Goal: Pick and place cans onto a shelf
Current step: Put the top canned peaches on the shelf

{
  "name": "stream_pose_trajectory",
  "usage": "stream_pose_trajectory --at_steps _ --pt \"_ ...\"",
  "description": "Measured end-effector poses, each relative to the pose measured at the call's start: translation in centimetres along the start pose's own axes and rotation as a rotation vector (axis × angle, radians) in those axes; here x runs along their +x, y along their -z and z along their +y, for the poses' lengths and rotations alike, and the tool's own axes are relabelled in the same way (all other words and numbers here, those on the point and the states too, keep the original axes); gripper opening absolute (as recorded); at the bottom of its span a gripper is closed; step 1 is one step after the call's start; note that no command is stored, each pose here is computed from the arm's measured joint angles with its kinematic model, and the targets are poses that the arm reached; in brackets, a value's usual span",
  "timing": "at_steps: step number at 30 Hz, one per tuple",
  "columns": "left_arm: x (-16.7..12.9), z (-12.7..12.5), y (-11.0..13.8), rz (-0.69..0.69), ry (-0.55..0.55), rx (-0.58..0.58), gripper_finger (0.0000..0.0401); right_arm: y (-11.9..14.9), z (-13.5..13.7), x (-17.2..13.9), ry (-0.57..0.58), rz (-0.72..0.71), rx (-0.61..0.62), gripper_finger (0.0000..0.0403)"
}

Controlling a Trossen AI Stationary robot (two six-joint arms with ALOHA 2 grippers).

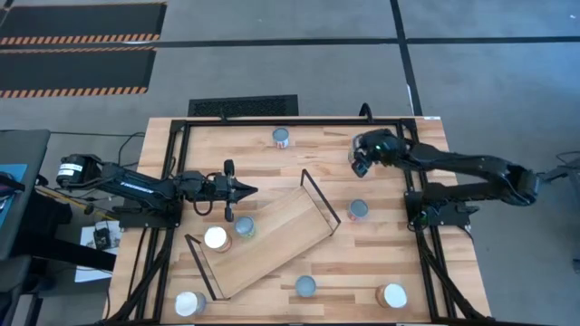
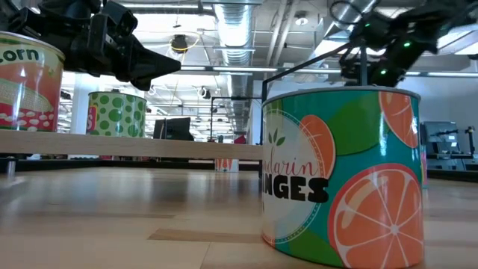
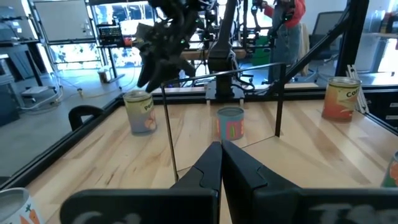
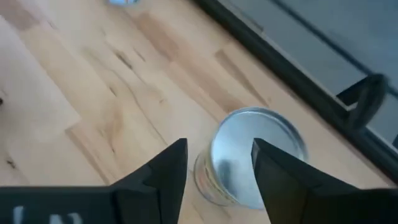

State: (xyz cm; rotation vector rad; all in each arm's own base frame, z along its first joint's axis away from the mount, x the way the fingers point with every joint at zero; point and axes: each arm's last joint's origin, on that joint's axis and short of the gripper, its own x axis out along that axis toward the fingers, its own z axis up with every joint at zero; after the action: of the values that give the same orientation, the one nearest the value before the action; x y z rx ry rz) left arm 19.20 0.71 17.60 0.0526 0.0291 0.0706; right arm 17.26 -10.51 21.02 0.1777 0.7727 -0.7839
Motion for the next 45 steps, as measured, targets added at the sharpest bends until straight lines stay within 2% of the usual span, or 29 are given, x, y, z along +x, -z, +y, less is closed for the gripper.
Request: stream_pose_trajectory --at_steps 7,16,21,27,31,37,41,45 --pt "0.0 0.0 0.0 0.0 0.0 0.003 0.0 -1.2 -0.2 2.7 0.027 0.155 -0.025 0.016" --pt "0.0 0.0 0.0 0.0 0.0 0.003 0.0 -3.5 0.5 3.7 -0.005 0.236 -0.093 0.0013" --pt "0.0 0.0 0.0 0.0 0.0 -0.003 0.0 -5.6 1.1 3.0 -0.101 0.223 -0.087 0.0018" --pt "0.0 0.0 -0.1 -0.012 -0.001 -0.028 0.0 -8.9 2.8 0.6 -0.145 0.133 -0.126 0.0006" --pt "0.0 0.0 -0.1 -0.011 -0.001 -0.027 0.0 -11.5 4.3 -2.1 -0.155 0.047 -0.161 0.0007" --pt "0.0 0.0 -0.1 -0.01 -0.001 -0.024 0.0 -15.2 6.4 -7.3 -0.111 -0.104 -0.204 0.0004" --pt "0.0 0.0 -0.1 -0.01 -0.001 -0.024 0.0 -16.7 8.0 -10.6 -0.177 -0.206 -0.233 0.0005" --pt "0.0 0.0 -0.1 -0.01 -0.004 -0.024 0.0 -16.8 10.1 -13.1 -0.269 -0.289 -0.291 0.0004"
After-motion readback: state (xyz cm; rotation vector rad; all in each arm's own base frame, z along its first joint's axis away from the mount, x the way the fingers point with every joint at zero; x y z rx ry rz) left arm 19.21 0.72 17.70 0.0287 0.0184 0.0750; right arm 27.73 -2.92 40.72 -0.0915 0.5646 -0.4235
